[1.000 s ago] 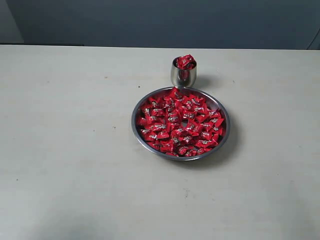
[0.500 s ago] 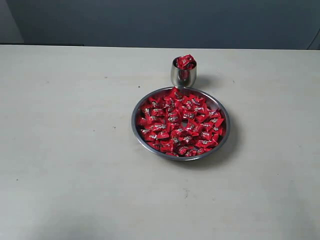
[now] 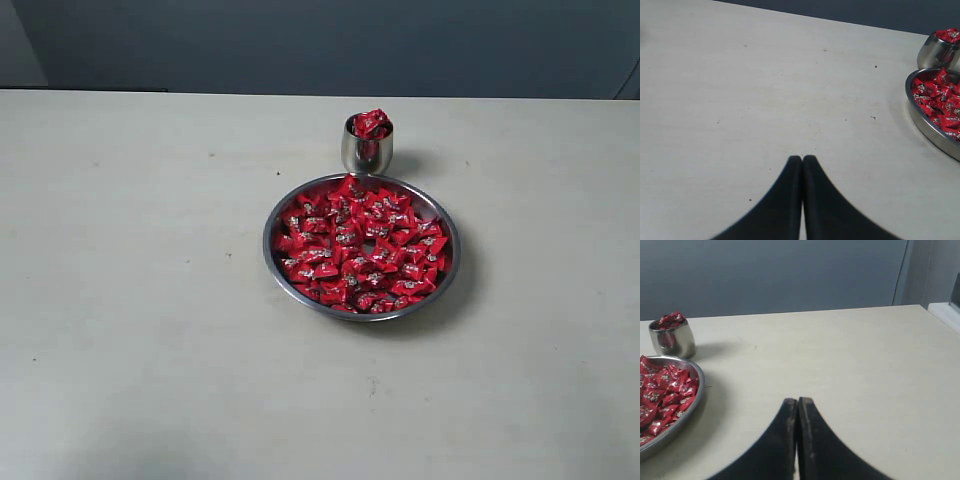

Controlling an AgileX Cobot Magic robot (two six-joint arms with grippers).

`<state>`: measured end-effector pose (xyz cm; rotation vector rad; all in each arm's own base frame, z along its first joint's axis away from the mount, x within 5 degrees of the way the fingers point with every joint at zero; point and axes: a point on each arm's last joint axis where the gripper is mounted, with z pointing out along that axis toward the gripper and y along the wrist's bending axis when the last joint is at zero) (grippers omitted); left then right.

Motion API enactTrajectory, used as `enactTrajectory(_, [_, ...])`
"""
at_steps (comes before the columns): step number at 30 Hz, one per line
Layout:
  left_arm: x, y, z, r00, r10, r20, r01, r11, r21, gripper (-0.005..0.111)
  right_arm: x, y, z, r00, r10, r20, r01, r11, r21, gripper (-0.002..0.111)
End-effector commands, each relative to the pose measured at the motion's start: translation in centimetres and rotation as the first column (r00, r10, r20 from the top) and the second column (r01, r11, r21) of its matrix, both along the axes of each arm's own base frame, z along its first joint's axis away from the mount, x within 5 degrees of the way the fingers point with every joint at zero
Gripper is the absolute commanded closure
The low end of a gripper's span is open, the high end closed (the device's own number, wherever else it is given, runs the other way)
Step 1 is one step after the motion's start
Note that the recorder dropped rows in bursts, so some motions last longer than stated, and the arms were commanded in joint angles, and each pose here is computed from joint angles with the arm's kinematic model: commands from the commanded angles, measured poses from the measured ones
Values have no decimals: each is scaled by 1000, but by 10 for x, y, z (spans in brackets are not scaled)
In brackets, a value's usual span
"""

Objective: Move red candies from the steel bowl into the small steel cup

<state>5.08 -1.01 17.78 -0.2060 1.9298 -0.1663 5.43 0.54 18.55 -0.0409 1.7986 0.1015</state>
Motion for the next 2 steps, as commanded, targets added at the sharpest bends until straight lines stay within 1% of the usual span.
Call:
enactTrajectory(1, [0, 0, 1, 1000, 6, 9, -6, 1000, 0, 106, 0, 0, 0, 1000, -6, 10, 6, 1000, 1, 108])
enactTrajectory(2, [0, 0, 1, 1000, 6, 9, -6, 1000, 0, 106, 0, 0, 0, 1000, -6, 10, 6, 1000, 1, 108])
